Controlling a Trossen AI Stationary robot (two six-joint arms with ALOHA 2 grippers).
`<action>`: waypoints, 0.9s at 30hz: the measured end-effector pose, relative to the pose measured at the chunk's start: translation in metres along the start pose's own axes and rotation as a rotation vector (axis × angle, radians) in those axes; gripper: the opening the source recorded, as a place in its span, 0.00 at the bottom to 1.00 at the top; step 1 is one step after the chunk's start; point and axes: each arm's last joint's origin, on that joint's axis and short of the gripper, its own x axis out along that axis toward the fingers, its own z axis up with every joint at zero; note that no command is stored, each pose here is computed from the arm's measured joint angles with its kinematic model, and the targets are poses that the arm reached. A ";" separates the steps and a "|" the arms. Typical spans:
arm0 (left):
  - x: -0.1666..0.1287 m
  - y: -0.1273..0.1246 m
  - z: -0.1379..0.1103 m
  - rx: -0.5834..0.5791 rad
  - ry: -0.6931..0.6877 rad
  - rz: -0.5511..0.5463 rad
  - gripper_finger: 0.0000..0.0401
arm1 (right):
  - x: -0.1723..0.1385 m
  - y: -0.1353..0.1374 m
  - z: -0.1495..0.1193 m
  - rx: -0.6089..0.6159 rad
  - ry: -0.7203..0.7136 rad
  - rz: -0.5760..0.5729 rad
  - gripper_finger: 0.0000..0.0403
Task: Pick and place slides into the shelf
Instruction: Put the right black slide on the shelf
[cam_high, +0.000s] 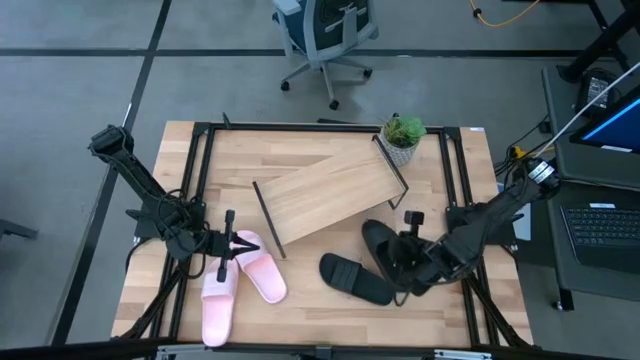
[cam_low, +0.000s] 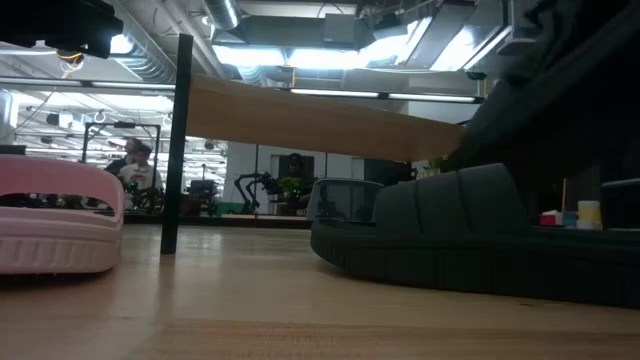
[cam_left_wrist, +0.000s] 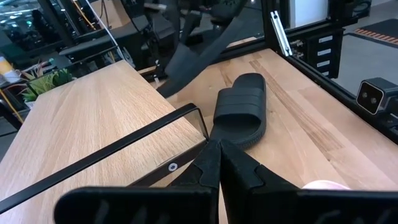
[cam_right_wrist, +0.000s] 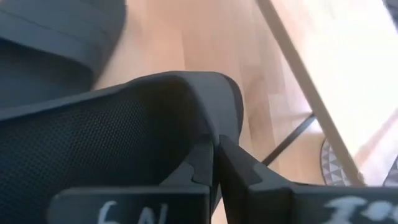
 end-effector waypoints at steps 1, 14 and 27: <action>0.000 0.000 0.000 0.000 0.000 0.000 0.00 | -0.004 0.001 0.001 -0.005 -0.009 0.008 0.03; 0.000 0.000 0.000 0.000 0.000 0.000 0.00 | -0.024 0.005 0.000 -0.021 -0.046 -0.009 0.03; 0.000 0.000 0.000 0.001 0.000 0.000 0.00 | -0.025 0.000 -0.003 -0.075 -0.046 -0.088 0.03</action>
